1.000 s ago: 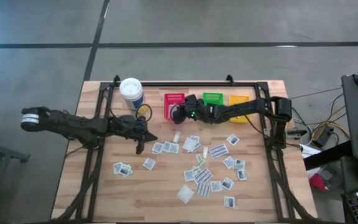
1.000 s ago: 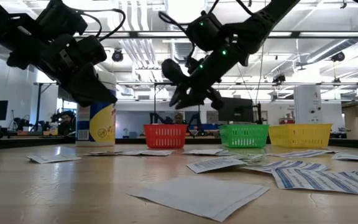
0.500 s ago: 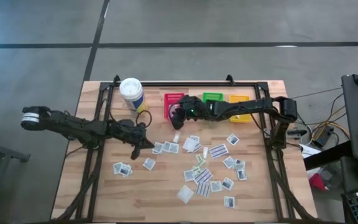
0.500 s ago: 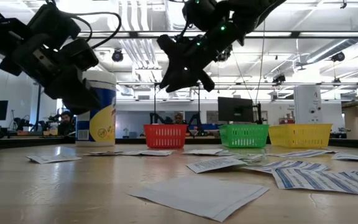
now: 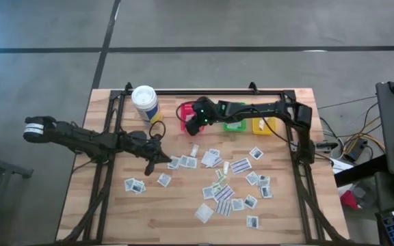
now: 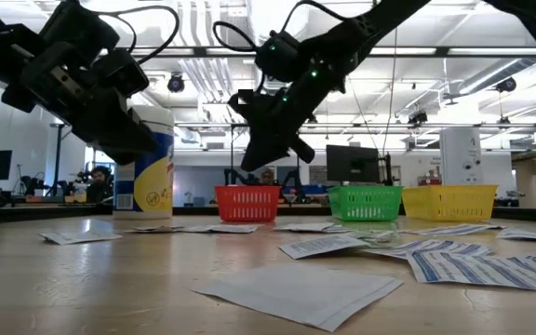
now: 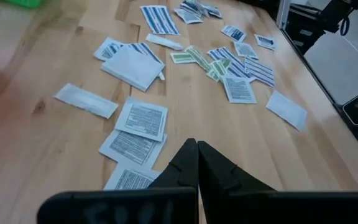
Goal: Pick & Place First Aid Supplies
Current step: Put the alcohol pad in the green bin
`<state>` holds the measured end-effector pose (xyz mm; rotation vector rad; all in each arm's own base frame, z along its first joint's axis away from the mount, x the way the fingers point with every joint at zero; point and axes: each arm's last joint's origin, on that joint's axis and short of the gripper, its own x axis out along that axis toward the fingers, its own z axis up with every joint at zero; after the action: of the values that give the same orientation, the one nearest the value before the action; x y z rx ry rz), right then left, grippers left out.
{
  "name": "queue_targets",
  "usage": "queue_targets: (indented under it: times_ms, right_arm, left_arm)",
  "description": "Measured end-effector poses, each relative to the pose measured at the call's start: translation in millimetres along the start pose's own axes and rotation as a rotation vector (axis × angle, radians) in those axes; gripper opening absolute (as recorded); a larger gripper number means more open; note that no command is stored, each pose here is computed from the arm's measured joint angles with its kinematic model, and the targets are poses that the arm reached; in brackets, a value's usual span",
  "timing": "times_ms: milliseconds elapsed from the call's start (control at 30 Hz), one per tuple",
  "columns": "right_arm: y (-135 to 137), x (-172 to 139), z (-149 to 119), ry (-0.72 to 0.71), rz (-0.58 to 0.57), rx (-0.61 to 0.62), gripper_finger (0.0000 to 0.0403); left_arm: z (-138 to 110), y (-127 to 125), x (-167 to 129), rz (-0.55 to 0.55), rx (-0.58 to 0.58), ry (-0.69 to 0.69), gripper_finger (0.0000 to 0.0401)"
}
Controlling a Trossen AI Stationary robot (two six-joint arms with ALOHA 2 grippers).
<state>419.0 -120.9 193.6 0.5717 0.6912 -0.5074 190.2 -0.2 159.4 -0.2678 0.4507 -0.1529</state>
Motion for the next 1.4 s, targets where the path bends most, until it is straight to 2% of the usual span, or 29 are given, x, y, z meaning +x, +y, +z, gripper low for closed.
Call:
queue_targets:
  times_ms: [467,700,933,1167,1333,1400]
  right_arm:
    - [-23.3,30.6,-9.6,0.108,-0.063,0.033,0.001]
    - [-27.3,28.0,-2.5,0.01,-0.168,0.067,0.0008]
    - [-31.3,25.1,1.6,-0.005,-0.184,0.08,0.0008]
    - [-3.2,-14.2,7.7,0.011,-0.085,-0.02,0.0008]
    - [35.3,-43.0,-3.7,0.014,-0.011,-0.124,0.0008]
    - [48.6,-48.1,-13.1,0.033,0.008,-0.157,0.0008]
  left_arm:
    - [0.6,-0.1,0.0,0.001,0.052,-0.006,0.0]
    - [0.6,-0.1,0.0,0.001,0.053,-0.006,0.0]
    - [0.5,0.0,0.0,0.001,0.031,-0.006,0.0]
    - [-6.4,-2.5,0.4,-0.024,-0.106,0.068,0.0]
    - [-11.3,-15.9,2.5,-0.089,-0.091,0.11,0.0]
    - [-12.8,-20.6,3.3,-0.082,-0.09,0.113,0.0]
